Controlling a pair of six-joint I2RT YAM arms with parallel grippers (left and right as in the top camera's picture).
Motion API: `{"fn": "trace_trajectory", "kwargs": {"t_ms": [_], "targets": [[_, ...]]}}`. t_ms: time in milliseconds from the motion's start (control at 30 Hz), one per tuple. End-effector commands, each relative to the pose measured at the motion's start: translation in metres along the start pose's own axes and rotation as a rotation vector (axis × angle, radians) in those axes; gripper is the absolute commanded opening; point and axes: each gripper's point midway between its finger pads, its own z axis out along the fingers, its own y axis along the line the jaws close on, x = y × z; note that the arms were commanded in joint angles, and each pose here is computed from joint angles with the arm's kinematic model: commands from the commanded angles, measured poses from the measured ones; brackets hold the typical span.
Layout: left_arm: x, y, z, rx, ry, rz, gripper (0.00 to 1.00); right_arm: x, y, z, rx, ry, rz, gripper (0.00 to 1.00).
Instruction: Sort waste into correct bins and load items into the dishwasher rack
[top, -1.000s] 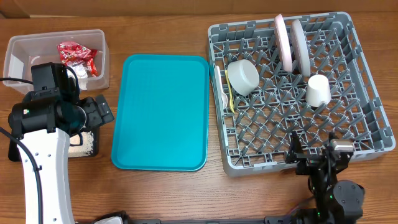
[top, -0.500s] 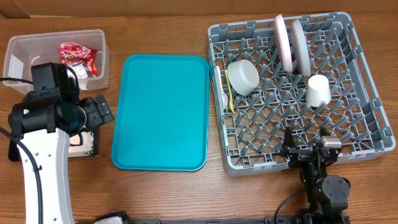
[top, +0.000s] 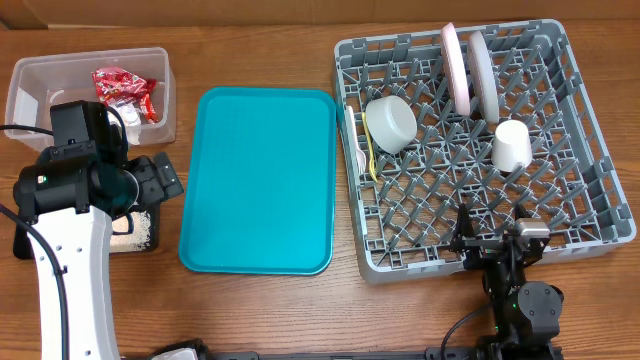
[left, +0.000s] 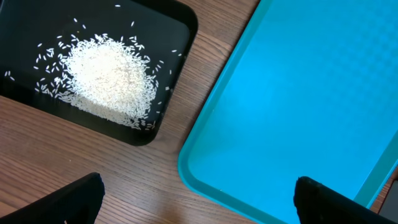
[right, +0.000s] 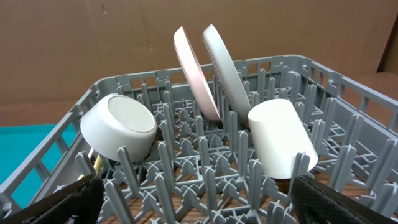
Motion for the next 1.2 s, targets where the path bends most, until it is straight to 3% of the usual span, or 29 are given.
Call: {"fn": "trace_trajectory", "kwargs": {"t_ms": [0,267,500,667,933,1167], "targets": [[-0.003,-0.003,-0.006,0.015,-0.021,0.016,1.00,-0.002,-0.001,0.000,0.001,-0.013,0.001,1.00],[0.002,-0.001,-0.029,0.001,-0.098,0.038,1.00,-0.002,-0.001,0.000,0.001,-0.013,0.001,1.00],[-0.015,-0.049,-0.114,0.198,-0.548,0.308,1.00,-0.002,-0.001,-0.001,0.001,-0.013,0.001,1.00],[0.013,-0.055,-0.158,0.293,-0.838,0.472,1.00,-0.002,-0.001,0.000,0.001,-0.013,0.001,1.00],[0.072,-0.035,-0.146,0.355,-1.100,0.483,1.00,-0.002,-0.001,-0.001,0.001,-0.013,0.001,1.00],[0.086,-0.048,-0.096,0.449,-1.152,0.485,1.00,-0.002,-0.001,0.000,0.001,-0.013,0.001,1.00]]}}
